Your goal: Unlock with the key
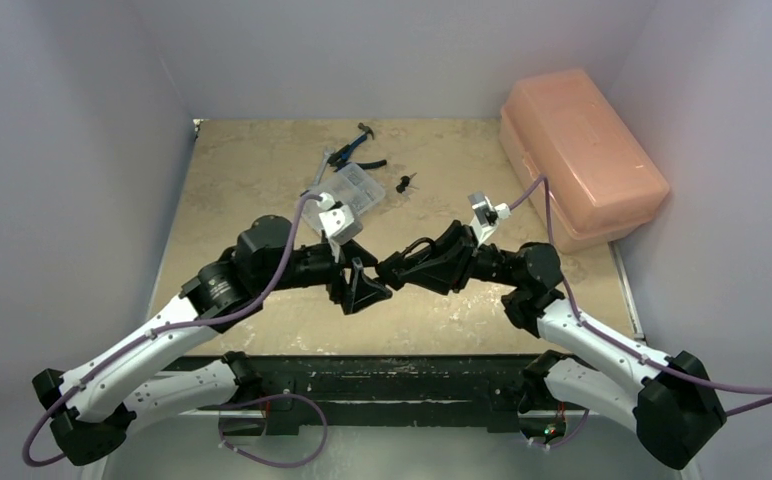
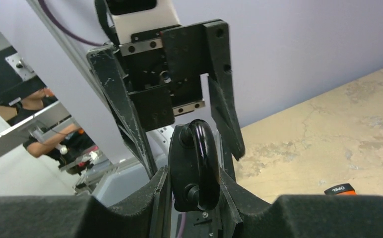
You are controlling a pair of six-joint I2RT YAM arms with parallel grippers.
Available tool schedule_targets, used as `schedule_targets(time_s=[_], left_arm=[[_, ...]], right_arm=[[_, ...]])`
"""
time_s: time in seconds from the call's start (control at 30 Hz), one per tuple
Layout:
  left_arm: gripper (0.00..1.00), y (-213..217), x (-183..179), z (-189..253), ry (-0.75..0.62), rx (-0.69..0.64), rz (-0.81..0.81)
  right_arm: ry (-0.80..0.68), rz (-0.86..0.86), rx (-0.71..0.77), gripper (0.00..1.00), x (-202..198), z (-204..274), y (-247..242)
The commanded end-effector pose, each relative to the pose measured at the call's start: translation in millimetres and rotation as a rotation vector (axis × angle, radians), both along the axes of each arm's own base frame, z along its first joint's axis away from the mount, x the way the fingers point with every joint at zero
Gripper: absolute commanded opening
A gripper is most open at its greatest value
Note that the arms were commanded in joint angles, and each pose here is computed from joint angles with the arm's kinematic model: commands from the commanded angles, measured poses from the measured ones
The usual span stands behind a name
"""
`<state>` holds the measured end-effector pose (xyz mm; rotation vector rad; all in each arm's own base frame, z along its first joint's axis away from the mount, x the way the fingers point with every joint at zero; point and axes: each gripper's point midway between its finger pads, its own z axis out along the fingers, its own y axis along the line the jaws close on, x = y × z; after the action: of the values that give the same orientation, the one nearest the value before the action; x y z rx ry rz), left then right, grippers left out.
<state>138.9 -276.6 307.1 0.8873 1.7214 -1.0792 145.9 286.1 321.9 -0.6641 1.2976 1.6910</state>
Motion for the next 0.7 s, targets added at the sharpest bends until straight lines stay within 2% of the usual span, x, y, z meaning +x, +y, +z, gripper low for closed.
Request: schedule_targets(time_s=[0.0,0.2,0.37,0.57,0.67], left_arm=[[0.74,-12.2,-7.4,17.0,-0.054,-0.037,-0.108],[0.57,-23.2,-5.5,18.7,-0.056,-0.048,-0.145],[0.48,-30.5,-2.4,6.5,-0.03,-0.021,-0.162],[0.44,-38.1,1.2,-0.5,-0.017,-0.025,-0.173],[0.37,-40.5,2.9,-1.0,-0.013,-0.031,-0.17]], right_arm=[[-0.156,0.021,0.045,0.0,-14.5,22.8,-4.9],[-0.158,0.006,0.034,0.0,-11.8,20.4,-4.7],[-0.161,0.009,0.033,0.0,-12.0,19.4,-4.4],[-0.162,0.019,0.03,0.0,-12.6,18.9,-3.1],[-0.163,0.024,0.026,0.0,-12.7,18.1,-2.5]])
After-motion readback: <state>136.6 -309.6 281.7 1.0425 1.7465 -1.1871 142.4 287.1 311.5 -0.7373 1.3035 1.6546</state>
